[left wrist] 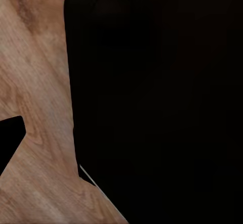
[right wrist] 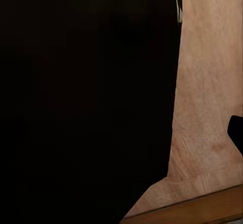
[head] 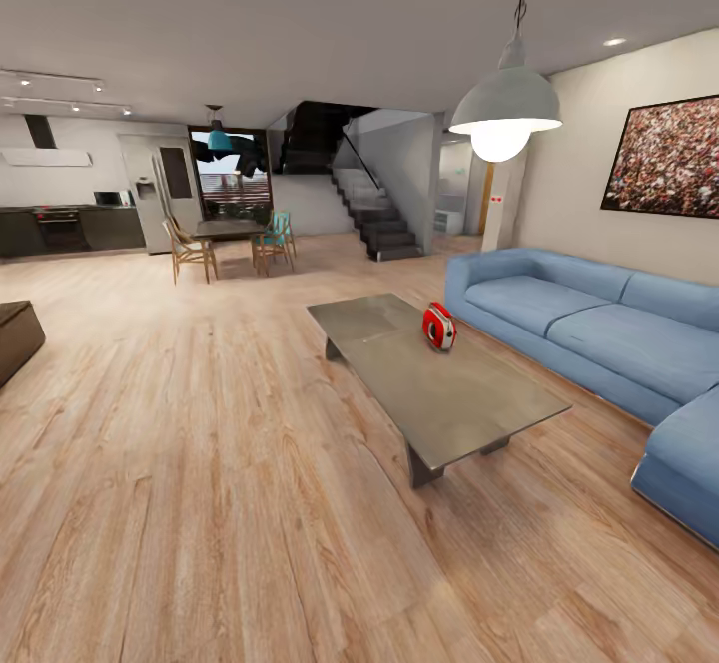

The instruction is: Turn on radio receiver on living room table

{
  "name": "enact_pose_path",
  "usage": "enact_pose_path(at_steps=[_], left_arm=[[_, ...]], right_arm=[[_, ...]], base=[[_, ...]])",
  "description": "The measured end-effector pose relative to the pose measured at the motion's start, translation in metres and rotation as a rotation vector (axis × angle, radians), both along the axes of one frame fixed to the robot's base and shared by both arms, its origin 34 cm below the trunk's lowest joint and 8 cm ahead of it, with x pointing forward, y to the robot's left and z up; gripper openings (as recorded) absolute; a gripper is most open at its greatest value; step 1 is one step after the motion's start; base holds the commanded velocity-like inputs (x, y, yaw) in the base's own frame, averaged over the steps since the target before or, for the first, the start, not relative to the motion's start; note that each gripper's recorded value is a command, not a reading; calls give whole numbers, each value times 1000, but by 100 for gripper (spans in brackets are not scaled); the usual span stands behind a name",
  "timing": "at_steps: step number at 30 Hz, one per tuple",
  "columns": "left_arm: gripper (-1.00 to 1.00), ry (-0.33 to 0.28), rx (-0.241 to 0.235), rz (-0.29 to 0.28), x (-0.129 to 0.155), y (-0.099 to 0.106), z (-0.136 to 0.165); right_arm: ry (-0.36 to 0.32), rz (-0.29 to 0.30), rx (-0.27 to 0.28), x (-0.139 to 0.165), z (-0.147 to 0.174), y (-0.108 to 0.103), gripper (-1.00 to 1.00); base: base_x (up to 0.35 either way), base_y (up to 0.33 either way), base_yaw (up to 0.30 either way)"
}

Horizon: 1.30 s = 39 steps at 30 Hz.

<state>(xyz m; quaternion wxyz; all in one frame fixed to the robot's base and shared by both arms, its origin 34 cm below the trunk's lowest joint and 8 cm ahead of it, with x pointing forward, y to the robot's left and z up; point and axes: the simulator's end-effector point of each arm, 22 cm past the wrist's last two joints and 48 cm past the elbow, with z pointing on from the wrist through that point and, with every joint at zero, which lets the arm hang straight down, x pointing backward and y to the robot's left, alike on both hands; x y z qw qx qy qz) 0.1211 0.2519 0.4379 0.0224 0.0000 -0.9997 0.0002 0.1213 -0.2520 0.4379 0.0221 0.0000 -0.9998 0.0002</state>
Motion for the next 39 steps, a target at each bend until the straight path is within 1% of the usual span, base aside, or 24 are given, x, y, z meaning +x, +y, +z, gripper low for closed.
enact_pose_path(at_steps=[1,5,13,16,18,21,23,26,29,30,31,32,33,34,35,37,39], left_arm=[[100,0,-9,-1,-1,-5,0],[100,4,-31,0,-5,-23,1],[100,-19,-74,4,-1,-58,2],[100,-19,-75,4,-1,-59,2],[100,-20,-80,5,-1,-62,3],[100,-20,-80,6,-1,-62,3],[100,-24,-83,7,0,-64,3],[100,-54,-96,7,11,-74,3],[100,-88,-107,8,23,-83,4],[100,-193,-109,10,65,-84,7],[100,-213,-109,10,74,-85,8],[100,-275,-106,9,102,-82,12],[100,-311,-103,9,119,-80,15],[100,-328,-102,9,126,-79,17],[100,-356,-101,9,139,-78,20],[100,-391,-101,7,155,-78,24],[100,-411,-101,6,165,-79,27]], right_arm=[[-3,0,0,-1,0,3,100],[21,-2,22,-17,1,21,100],[11,-3,66,-8,2,56,100],[10,-4,83,-8,3,69,100],[12,-4,85,-9,4,71,100],[12,-5,85,-9,4,71,100],[-10,-6,85,-1,3,70,100],[-39,-6,83,10,3,69,100],[-59,-6,74,19,2,62,100],[-166,-9,70,70,5,58,100],[-208,-9,68,90,7,56,100],[-250,-5,52,110,10,43,100],[-278,-2,38,123,12,32,100],[-293,-1,30,130,13,25,100],[-326,3,13,145,17,11,100],[-383,11,-21,172,25,-16,100],[-413,16,-42,185,30,-33,100]], base=[[0,0,0],[0,0,0],[0,0,0],[0,0,0],[0,0,0],[0,0,0],[0,0,0],[0,0,0],[0,0,0],[0,0,0],[0,0,0],[0,0,0],[0,0,0],[0,0,0],[0,5,0],[0,78,0],[37,175,0]])
